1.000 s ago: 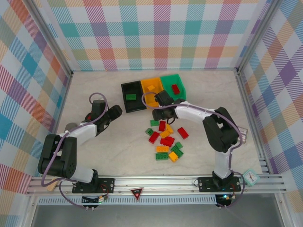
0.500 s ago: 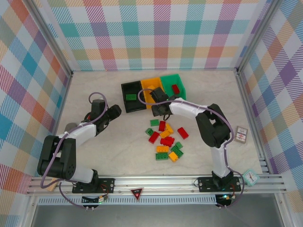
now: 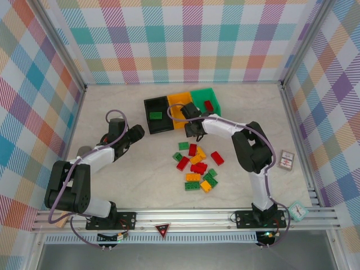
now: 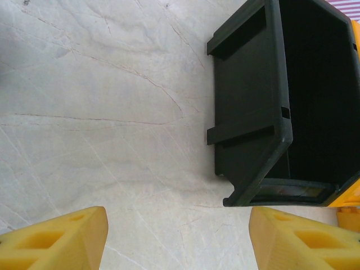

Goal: Sort the legos into containers by color
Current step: Pick up the lego from the center of the table.

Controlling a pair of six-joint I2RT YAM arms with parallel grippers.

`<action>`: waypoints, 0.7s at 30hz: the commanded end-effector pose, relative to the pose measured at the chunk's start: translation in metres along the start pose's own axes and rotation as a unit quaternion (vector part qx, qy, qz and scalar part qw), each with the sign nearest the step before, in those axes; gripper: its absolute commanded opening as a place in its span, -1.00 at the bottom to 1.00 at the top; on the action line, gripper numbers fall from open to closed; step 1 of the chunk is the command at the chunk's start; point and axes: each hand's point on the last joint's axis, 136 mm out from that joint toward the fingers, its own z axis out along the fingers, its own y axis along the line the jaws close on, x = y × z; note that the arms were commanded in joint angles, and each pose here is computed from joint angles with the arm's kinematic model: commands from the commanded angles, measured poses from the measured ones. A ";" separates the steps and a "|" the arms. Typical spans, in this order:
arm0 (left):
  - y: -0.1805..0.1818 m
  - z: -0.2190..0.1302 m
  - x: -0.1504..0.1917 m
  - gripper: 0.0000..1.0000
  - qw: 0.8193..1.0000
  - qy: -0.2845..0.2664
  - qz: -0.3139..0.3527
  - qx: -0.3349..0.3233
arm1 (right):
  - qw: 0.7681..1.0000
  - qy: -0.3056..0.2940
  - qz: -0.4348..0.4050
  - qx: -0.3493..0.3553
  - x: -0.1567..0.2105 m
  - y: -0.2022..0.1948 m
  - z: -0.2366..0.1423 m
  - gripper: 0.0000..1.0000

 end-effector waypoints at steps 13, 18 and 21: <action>-0.006 -0.001 -0.008 0.35 1.000 -0.008 -0.001 0.014 | 0.996 -0.064 0.028 -0.056 -0.005 0.002 -0.032 -0.38; -0.009 0.006 -0.003 0.35 1.000 0.004 -0.007 0.027 | 0.986 -0.129 0.026 -0.101 -0.021 0.012 -0.074 -0.35; -0.010 0.007 -0.001 0.35 0.999 0.007 -0.008 0.031 | 0.981 -0.159 0.021 -0.113 -0.030 0.022 -0.091 -0.34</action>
